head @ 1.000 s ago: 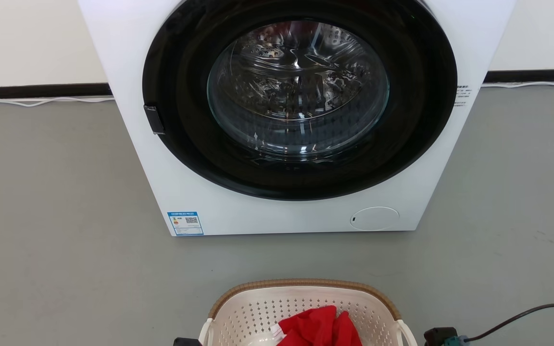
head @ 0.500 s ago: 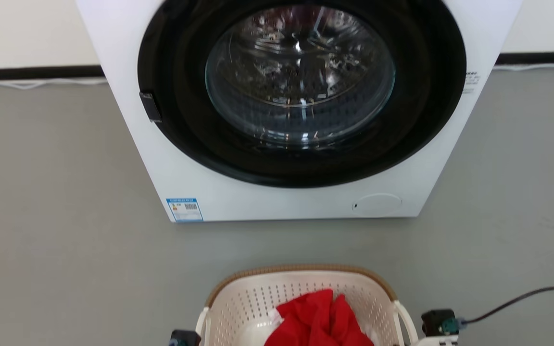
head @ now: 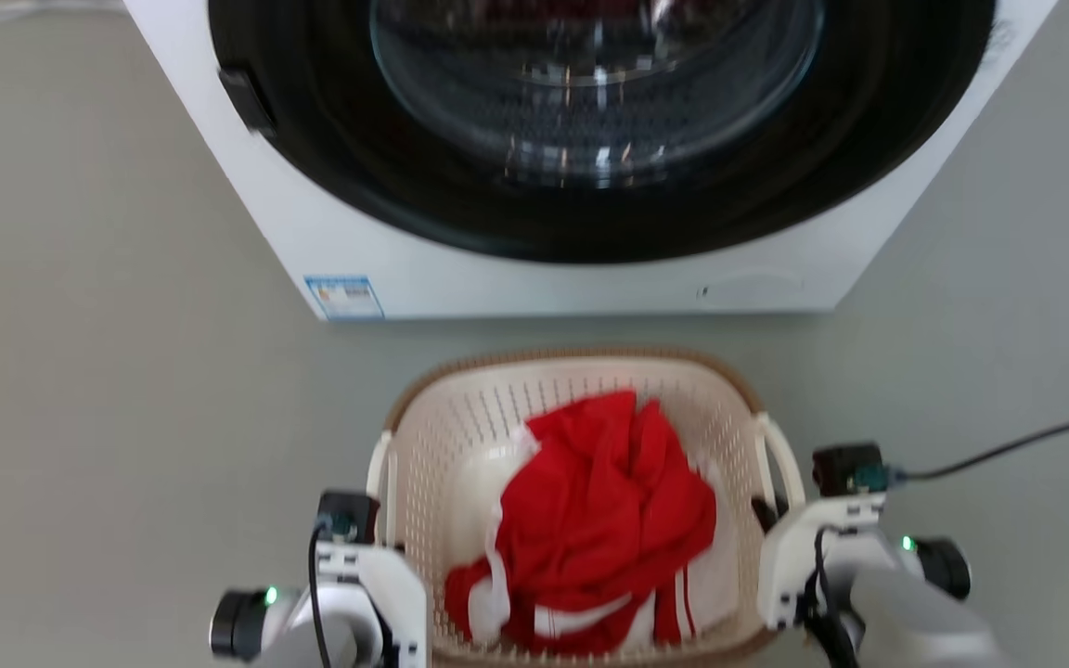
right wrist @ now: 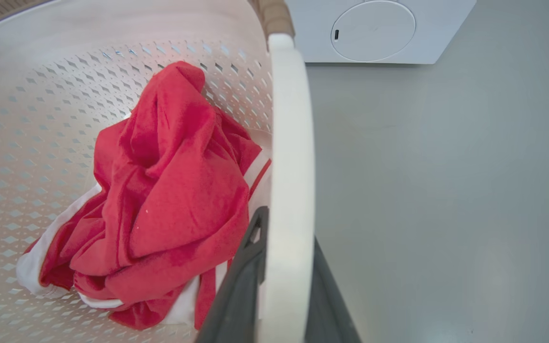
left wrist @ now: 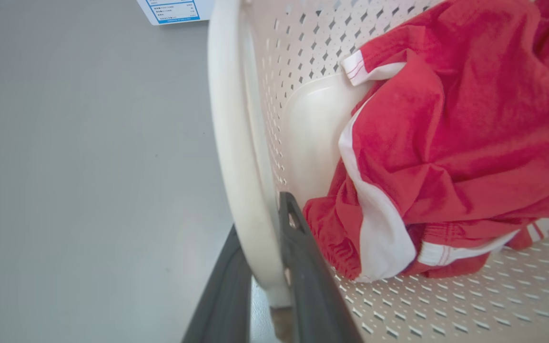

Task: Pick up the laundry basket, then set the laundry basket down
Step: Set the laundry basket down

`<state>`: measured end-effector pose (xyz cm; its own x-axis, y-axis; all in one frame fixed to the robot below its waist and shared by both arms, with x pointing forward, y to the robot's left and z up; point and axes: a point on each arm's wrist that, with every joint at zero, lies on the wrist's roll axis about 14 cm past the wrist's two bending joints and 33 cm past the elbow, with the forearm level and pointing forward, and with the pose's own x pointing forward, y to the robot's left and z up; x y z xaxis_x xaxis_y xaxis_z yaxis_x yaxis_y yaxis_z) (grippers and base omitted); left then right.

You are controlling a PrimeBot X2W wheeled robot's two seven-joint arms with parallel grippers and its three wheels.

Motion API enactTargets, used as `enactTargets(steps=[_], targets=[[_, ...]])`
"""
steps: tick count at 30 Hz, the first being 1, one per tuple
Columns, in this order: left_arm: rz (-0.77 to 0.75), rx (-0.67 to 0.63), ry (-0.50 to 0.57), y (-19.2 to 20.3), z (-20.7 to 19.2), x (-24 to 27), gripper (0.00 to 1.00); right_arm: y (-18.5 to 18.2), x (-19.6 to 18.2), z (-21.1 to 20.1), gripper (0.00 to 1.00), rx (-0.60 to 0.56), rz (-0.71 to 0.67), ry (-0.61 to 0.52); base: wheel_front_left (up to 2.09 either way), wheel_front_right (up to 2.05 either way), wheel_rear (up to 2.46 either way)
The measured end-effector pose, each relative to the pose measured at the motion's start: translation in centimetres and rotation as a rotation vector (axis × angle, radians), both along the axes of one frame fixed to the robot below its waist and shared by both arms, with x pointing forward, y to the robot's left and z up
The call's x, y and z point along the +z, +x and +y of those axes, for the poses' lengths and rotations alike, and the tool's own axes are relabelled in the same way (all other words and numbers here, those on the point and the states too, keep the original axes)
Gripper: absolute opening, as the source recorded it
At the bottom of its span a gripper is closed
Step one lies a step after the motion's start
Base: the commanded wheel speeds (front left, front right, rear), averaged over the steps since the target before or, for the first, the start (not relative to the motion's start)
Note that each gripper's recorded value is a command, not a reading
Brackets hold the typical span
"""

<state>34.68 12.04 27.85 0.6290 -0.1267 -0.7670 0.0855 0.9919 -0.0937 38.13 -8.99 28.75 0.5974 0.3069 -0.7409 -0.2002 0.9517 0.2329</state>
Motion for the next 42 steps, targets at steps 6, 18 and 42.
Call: enactTargets(steps=[6,18,42], targets=[[0.009,0.0,0.004,2.5,0.2,-1.2,0.0,2.5,-1.5,0.0,0.0,0.007,0.01,-0.01,0.0,0.0,0.0],[0.057,-0.002,0.012,6.9,0.3,-5.9,0.0,6.8,-7.5,-0.2,0.0,0.005,0.065,-0.037,0.0,0.0,0.0],[0.083,-0.001,0.041,9.9,1.1,-11.3,0.0,9.8,-14.7,0.4,0.0,0.02,0.096,-0.058,0.0,0.0,0.0]])
